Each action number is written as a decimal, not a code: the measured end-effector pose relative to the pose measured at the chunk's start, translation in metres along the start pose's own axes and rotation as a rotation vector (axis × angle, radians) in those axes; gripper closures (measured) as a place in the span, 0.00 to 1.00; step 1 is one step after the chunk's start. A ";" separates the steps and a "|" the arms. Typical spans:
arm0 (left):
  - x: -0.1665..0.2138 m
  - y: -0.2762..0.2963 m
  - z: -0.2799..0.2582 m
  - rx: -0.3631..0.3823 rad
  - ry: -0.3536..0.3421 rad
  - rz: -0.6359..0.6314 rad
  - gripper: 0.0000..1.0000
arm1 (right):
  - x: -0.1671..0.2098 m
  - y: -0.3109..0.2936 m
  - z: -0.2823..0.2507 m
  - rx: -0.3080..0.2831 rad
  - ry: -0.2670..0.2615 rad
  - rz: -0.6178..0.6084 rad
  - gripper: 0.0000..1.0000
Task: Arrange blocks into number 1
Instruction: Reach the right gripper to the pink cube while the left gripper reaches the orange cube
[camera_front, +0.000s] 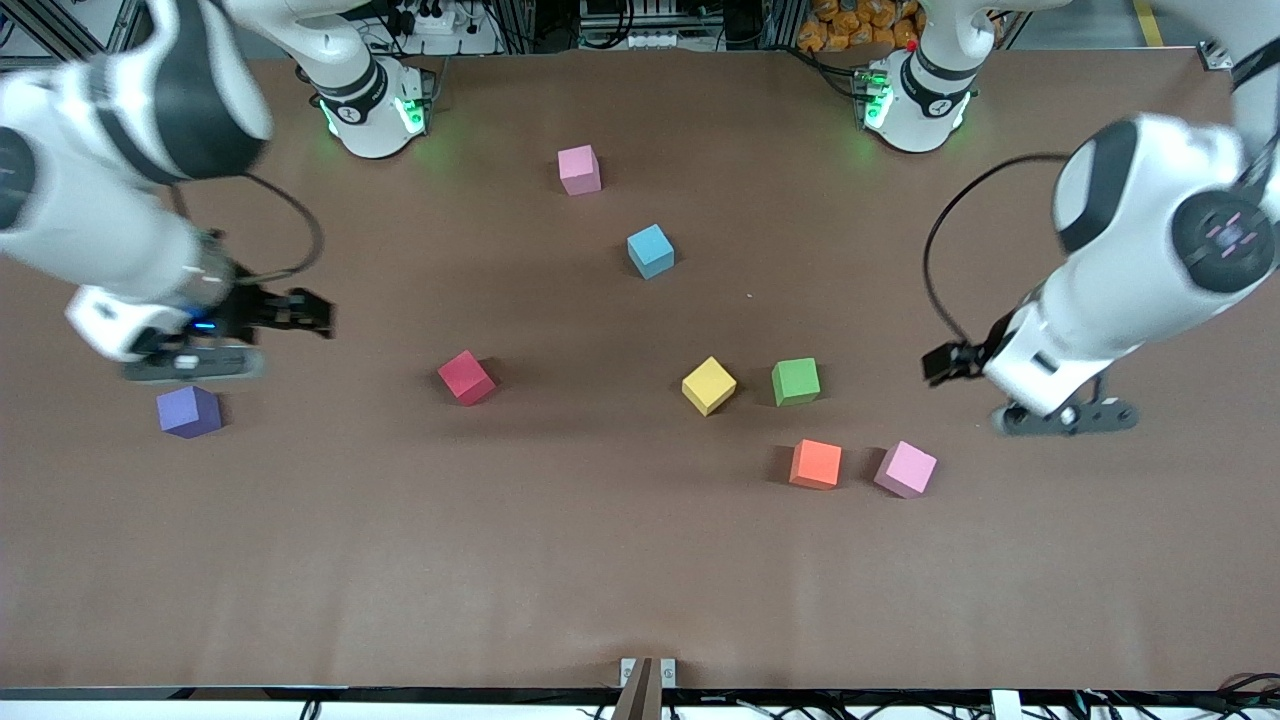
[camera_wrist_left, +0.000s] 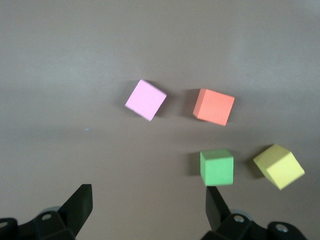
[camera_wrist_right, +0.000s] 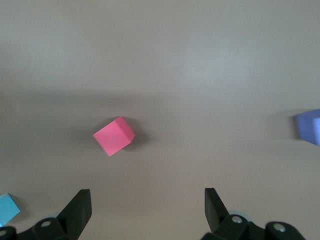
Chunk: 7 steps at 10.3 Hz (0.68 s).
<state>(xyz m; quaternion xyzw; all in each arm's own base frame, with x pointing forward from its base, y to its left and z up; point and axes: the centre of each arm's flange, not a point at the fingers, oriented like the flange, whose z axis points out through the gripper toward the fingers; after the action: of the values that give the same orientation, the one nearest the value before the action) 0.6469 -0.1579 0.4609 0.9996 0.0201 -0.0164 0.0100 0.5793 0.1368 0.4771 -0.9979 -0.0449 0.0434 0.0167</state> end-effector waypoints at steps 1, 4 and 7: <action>0.008 0.009 0.025 -0.008 -0.002 -0.006 0.00 | -0.007 -0.015 0.028 0.020 -0.029 -0.013 0.00; 0.014 0.052 0.080 -0.024 -0.004 -0.005 0.00 | -0.038 -0.071 0.110 0.034 -0.064 -0.101 0.00; 0.024 0.062 0.130 -0.026 0.004 0.010 0.00 | -0.104 -0.142 0.185 0.002 -0.139 -0.234 0.00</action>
<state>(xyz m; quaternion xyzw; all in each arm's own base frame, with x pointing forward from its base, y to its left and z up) 0.6695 -0.2212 0.3313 0.9995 0.0156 -0.0141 0.0232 0.4476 0.2746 0.3067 -0.9804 -0.1621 0.1103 0.0196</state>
